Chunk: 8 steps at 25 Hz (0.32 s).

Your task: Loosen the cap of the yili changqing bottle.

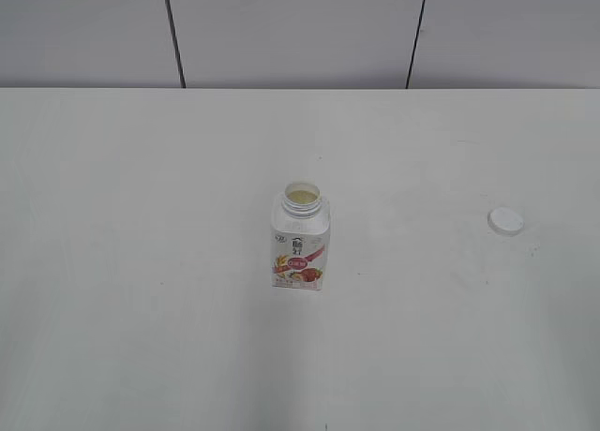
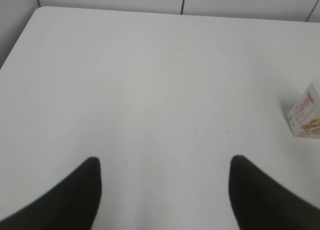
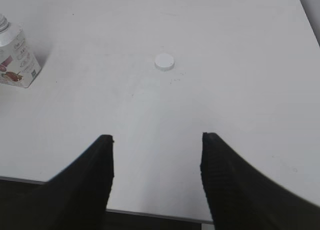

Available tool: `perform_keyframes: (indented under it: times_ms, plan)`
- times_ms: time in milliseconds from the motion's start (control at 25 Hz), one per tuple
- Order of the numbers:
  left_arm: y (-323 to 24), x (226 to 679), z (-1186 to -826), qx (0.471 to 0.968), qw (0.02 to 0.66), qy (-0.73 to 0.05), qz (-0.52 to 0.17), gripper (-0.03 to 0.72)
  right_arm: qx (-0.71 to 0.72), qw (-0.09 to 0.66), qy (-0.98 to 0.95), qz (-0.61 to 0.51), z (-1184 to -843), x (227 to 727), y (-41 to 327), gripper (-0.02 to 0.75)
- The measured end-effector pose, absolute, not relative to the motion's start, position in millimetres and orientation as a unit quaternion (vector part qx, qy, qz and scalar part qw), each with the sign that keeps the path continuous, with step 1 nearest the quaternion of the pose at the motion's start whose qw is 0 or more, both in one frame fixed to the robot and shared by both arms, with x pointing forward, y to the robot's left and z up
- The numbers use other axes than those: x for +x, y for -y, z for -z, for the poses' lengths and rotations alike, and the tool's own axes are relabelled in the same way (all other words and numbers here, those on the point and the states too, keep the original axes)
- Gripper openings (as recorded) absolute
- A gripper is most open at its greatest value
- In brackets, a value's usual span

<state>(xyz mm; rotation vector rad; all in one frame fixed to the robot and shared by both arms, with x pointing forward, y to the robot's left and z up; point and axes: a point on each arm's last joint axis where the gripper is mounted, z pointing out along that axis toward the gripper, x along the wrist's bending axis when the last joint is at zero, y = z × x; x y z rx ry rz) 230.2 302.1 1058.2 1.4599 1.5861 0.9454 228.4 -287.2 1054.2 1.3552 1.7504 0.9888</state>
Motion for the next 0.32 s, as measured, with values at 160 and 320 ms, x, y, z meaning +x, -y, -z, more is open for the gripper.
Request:
perform_keyframes:
  times_ms: [160,320]
  plan:
    - [-302.1,230.2,-1058.2,0.573,0.384,-0.622,-0.371,0.489,0.523,0.351,-0.676,-0.382,-1054.2,228.4,287.2,0.448]
    - [-302.1,230.2,-1058.2,0.573,0.384,-0.622,-0.371,0.489,0.523,0.351,-0.676,-0.382,-1054.2,228.4,287.2,0.448]
